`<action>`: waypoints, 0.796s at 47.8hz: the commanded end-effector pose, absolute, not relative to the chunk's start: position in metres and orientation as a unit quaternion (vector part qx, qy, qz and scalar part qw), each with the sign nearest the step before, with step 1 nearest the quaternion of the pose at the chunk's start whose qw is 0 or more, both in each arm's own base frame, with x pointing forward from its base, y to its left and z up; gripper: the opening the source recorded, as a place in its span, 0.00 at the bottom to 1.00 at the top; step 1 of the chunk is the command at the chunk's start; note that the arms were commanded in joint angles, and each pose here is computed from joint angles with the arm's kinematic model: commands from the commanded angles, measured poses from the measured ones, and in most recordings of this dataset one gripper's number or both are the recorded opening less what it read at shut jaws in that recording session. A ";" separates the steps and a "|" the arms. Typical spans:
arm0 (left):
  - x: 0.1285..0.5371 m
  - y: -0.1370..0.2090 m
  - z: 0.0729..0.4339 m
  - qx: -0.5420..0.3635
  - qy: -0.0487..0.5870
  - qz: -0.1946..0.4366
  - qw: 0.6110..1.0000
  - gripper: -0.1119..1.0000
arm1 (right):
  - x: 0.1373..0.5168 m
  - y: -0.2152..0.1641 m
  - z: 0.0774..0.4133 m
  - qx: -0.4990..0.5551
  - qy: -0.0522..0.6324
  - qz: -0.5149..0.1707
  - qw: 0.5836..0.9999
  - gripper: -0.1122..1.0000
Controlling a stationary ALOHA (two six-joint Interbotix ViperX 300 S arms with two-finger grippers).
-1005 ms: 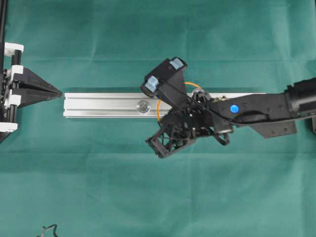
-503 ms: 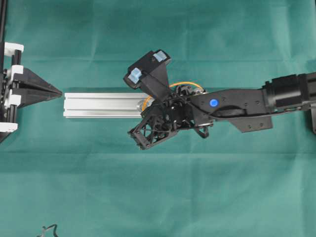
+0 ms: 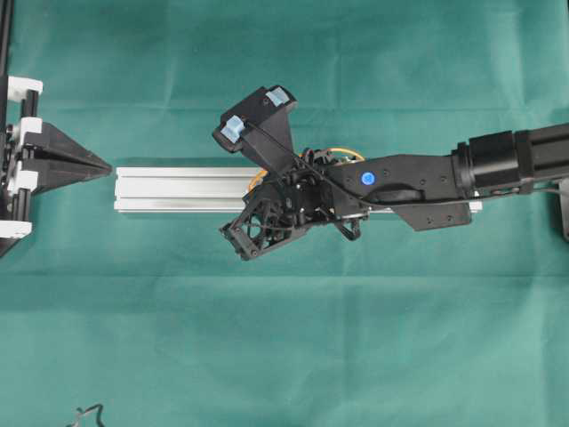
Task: Hook the rubber onto the shaft.
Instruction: 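Stretch the band leftward along the rail toward the left pulley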
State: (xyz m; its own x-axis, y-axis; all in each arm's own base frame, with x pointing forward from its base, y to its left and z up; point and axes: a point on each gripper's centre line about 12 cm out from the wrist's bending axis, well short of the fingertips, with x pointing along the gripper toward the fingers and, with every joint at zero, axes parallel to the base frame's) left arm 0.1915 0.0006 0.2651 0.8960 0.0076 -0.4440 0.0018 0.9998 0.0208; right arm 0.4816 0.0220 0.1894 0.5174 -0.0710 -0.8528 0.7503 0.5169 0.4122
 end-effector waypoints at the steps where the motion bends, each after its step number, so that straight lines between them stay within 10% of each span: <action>1: 0.195 0.001 0.278 0.012 0.212 0.003 0.977 0.10 | 0.488 0.022 0.207 0.421 0.389 -0.252 0.780 0.16; 38: 0.195 0.001 0.277 0.012 0.212 0.002 0.977 0.10 | 0.499 0.013 0.196 0.429 0.369 -0.244 0.788 0.16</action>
